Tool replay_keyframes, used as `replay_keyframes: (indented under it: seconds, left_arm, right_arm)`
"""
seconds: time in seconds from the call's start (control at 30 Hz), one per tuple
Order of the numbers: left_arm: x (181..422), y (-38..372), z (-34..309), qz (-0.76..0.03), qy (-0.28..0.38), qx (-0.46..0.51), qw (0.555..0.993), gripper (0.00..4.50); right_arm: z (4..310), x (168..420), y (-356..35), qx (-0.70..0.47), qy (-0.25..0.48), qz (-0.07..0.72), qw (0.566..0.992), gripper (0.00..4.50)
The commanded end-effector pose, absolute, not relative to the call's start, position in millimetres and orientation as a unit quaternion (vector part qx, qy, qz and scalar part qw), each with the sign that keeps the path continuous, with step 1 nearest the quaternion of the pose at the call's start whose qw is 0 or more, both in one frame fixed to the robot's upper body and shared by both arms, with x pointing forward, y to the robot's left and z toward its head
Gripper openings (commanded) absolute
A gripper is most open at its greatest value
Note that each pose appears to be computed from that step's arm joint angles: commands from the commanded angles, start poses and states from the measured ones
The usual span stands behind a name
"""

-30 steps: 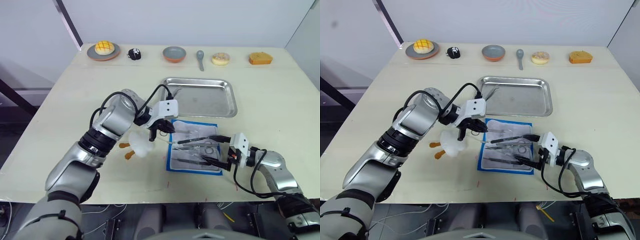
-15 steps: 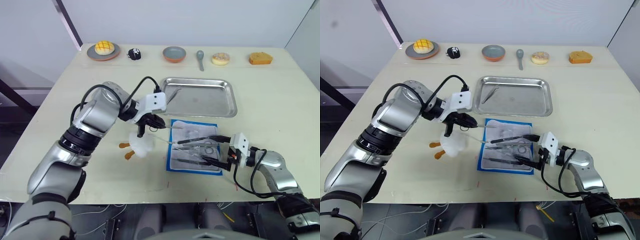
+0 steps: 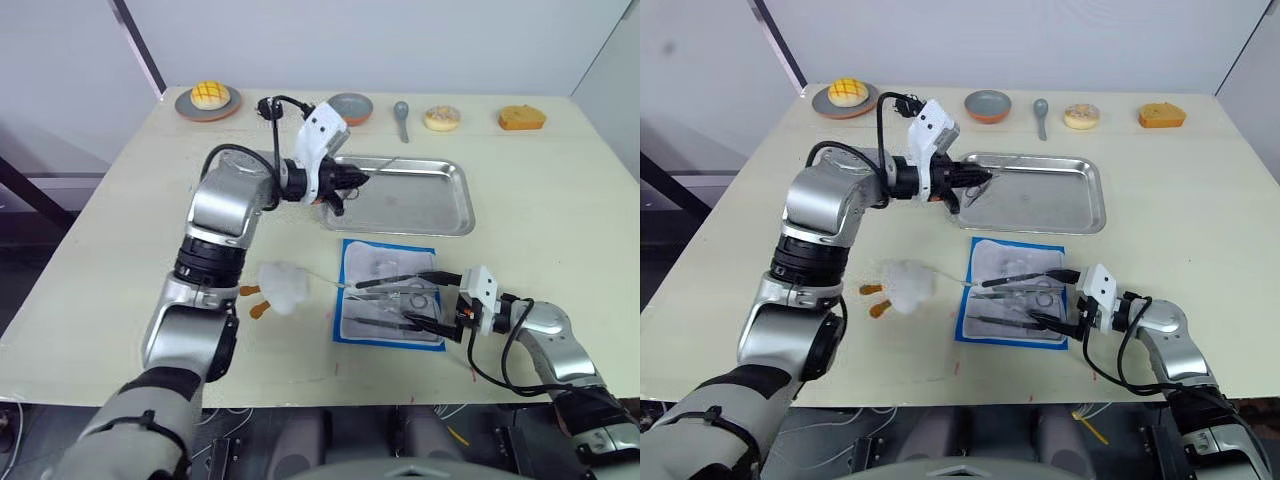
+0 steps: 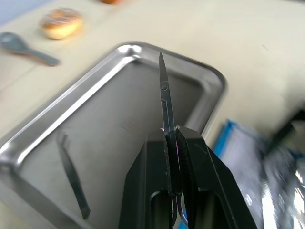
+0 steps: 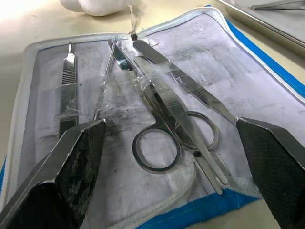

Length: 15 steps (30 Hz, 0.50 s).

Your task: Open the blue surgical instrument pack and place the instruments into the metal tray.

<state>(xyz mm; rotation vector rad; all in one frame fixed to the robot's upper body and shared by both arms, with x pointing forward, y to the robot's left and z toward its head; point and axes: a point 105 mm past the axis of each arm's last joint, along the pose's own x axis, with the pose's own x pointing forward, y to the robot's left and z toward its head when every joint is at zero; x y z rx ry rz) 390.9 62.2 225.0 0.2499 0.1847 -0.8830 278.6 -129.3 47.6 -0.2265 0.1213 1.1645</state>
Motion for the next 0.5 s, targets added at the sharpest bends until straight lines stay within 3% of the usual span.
replay_keyframes:
  seconds: [0.03,0.17,0.5]
  left_arm:
    - [403.9,61.1,230.7,-0.353,0.066,0.097,0.928,0.06]
    - [418.8,59.6,219.1,-0.274,0.065,0.070,0.957,0.06]
    - [437.4,44.1,180.6,-0.187,0.078,0.065,0.977,0.06]
  right_arm:
    - [-0.4,258.1,-138.9,-0.089,0.162,0.545,0.818,4.50]
    - [0.5,258.8,-139.6,-0.090,0.162,0.544,0.818,4.50]
    - [-0.1,260.4,-139.8,-0.093,0.164,0.545,0.817,4.50]
